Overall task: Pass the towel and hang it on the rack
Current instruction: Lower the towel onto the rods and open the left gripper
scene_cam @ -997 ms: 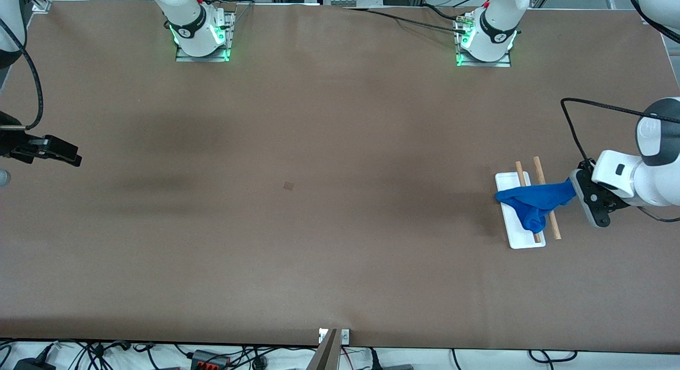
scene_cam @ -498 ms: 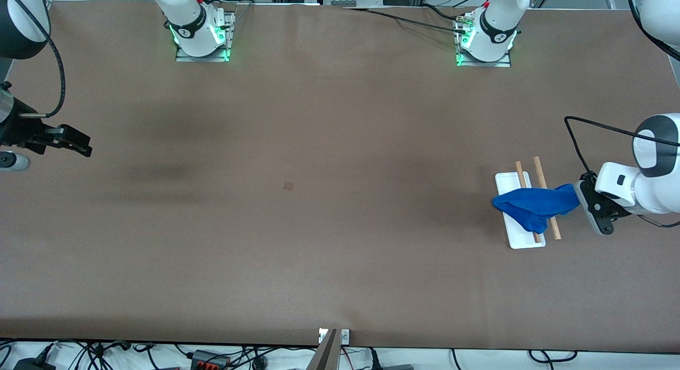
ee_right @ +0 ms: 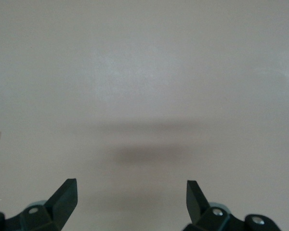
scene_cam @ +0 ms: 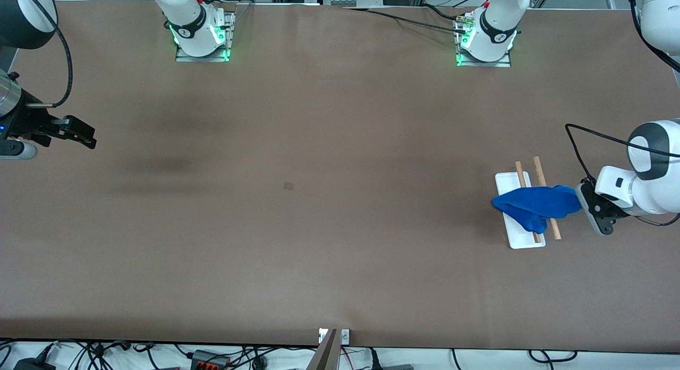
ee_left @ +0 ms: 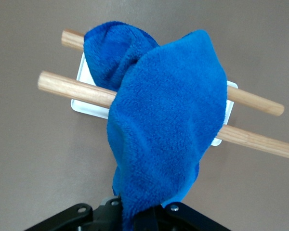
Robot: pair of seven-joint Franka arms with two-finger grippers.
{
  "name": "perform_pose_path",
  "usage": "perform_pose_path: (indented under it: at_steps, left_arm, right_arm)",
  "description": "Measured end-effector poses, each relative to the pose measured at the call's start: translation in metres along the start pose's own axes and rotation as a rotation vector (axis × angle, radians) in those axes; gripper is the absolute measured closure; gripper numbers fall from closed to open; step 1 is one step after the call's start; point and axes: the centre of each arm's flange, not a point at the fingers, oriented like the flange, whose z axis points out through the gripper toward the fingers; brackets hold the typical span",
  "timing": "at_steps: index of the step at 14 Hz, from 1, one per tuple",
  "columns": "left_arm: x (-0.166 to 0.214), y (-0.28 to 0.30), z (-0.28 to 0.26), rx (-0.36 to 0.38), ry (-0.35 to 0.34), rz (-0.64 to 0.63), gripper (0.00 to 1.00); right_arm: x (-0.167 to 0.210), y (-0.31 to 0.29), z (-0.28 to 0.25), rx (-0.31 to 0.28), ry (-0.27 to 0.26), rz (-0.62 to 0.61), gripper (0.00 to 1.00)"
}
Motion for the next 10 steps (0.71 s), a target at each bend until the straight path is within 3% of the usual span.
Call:
perform_pose_path:
  at_steps: [8,10]
  left_arm:
    - [-0.007,0.003,0.017,-0.015,0.024,-0.021,0.96]
    - [-0.006,0.002,0.019,-0.017,0.036,-0.026,0.92]
  right_arm:
    - [0.002,0.003,-0.007,0.000,0.011,0.005,0.00]
    - [0.002,0.003,-0.006,0.000,0.010,0.005,0.00]
